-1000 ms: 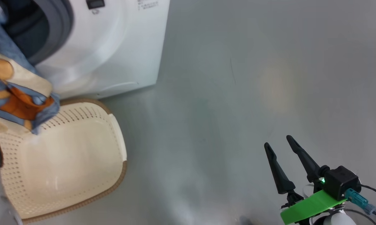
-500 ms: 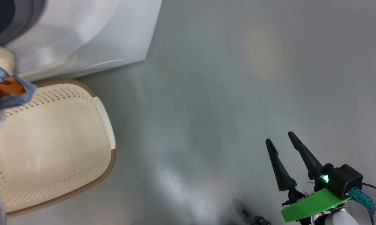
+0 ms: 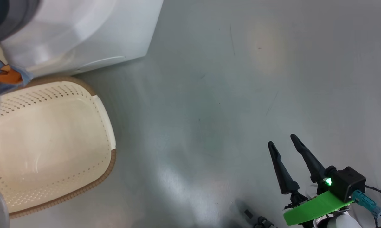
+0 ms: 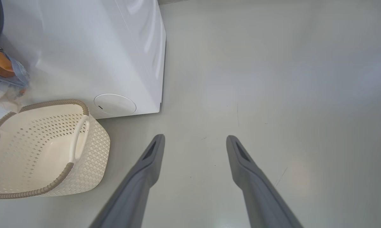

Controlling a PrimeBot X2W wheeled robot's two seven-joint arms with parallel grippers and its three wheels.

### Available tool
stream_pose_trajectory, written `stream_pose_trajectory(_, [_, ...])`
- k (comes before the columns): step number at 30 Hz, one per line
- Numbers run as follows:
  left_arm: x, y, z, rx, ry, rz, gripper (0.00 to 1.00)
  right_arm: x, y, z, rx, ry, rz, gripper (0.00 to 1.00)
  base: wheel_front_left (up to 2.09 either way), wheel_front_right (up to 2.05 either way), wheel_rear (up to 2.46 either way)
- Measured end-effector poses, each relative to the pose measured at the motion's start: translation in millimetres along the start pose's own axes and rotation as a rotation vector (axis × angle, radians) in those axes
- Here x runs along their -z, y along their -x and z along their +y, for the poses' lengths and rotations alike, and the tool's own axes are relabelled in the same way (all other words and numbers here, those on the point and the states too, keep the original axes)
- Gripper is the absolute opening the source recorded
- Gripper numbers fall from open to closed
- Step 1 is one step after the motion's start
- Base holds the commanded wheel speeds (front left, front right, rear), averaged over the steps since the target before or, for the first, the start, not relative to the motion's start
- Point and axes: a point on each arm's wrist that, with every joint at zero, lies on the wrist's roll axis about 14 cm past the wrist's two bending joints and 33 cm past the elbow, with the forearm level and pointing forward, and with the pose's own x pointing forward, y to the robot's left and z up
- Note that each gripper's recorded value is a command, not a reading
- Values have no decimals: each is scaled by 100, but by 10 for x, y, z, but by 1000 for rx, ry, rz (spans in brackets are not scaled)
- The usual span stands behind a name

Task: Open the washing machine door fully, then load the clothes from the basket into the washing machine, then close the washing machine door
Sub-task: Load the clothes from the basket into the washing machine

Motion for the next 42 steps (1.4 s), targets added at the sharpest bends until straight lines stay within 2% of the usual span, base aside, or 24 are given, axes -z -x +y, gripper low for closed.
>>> stream_pose_trajectory(6, [235,60,-55,8,-38,113,0,-45,28,8,-2,-3,-14,100,0,0,0])
stream_pose_trajectory(8, [226,48,-75,9,-58,127,45,-66,37,10,-2,-4,-20,100,0,0,0])
stream_pose_trajectory(9, [237,49,-67,3,-65,140,71,-73,41,11,-2,-4,-22,100,0,0,0])
stream_pose_trajectory(10, [254,53,-66,3,-69,153,71,-80,46,11,-3,-5,-25,100,0,0,0])
stream_pose_trajectory(11, [285,65,-48,-4,-79,172,99,-91,49,14,-3,-5,-28,100,0,0,0])
stream_pose_trajectory(18, [491,226,46,-66,-140,299,100,-143,63,52,-13,-19,-46,100,0,0,0])
stream_pose_trajectory(24, [399,287,11,-80,-138,316,100,-193,35,134,-40,-28,-65,100,0,0,0])
stream_pose_trajectory(34, [25,430,-95,-100,-69,291,100,-406,-2,270,-88,-36,-132,100,0,0,0])
stream_pose_trajectory(42, [-6,696,21,-126,-40,306,100,-480,-41,382,-123,-44,-156,100,0,0,0])
